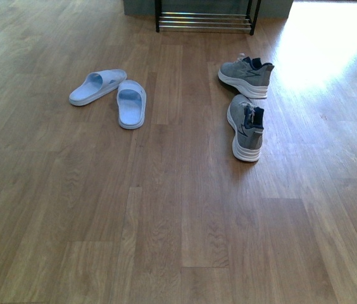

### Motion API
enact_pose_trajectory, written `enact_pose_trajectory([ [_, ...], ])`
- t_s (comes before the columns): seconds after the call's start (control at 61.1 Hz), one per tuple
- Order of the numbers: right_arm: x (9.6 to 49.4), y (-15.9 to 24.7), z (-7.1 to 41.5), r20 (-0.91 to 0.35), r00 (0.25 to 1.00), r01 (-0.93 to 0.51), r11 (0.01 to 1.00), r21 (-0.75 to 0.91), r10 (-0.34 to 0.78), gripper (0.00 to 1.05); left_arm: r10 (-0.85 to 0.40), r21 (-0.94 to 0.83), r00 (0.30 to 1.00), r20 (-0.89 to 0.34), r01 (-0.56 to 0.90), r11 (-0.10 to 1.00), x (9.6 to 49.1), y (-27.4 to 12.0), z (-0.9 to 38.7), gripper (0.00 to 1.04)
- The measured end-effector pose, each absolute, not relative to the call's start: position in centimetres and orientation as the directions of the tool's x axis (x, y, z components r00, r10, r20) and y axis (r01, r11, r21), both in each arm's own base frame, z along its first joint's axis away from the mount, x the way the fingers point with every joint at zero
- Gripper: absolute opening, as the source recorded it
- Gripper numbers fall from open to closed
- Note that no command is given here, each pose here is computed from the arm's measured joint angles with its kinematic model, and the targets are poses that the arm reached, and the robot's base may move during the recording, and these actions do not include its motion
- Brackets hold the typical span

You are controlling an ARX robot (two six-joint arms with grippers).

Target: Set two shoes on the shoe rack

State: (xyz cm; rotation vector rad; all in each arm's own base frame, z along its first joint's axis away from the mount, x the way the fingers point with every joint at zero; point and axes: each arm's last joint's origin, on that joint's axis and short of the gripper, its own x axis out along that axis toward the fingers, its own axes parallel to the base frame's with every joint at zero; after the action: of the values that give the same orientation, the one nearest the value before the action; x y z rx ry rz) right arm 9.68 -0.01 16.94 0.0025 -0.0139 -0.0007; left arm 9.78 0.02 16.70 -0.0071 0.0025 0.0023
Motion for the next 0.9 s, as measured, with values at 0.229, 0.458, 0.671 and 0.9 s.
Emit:
enact_pose_trajectory([
  [0.229,9.68,-0.01,16.94,0.014,1.0,0.001,1.0,0.002,-0.001,0.95,0.002,-0.007,1.0,-0.002,-0.002,1.0,9.78,0.02,16.7,0.95],
  [0.458,9.68,-0.01,16.94,0.014,1.0,0.001,1.0,0.002,-0.001,0.95,0.002,-0.007,1.0,-0.002,-0.002,1.0,9.78,0.02,16.7,0.95],
  [0.671,9.68,-0.01,16.94,0.014,1.0,0.001,1.0,0.002,-0.001,0.95,0.002,-0.007,1.0,-0.002,-0.002,1.0,9.78,0.02,16.7,0.95],
  [0.9,9.68,-0.01,16.94,0.014,1.0,0.001,1.0,0.002,-0.001,0.95,0.002,-0.007,1.0,-0.002,-0.002,1.0,9.78,0.02,16.7,0.95],
])
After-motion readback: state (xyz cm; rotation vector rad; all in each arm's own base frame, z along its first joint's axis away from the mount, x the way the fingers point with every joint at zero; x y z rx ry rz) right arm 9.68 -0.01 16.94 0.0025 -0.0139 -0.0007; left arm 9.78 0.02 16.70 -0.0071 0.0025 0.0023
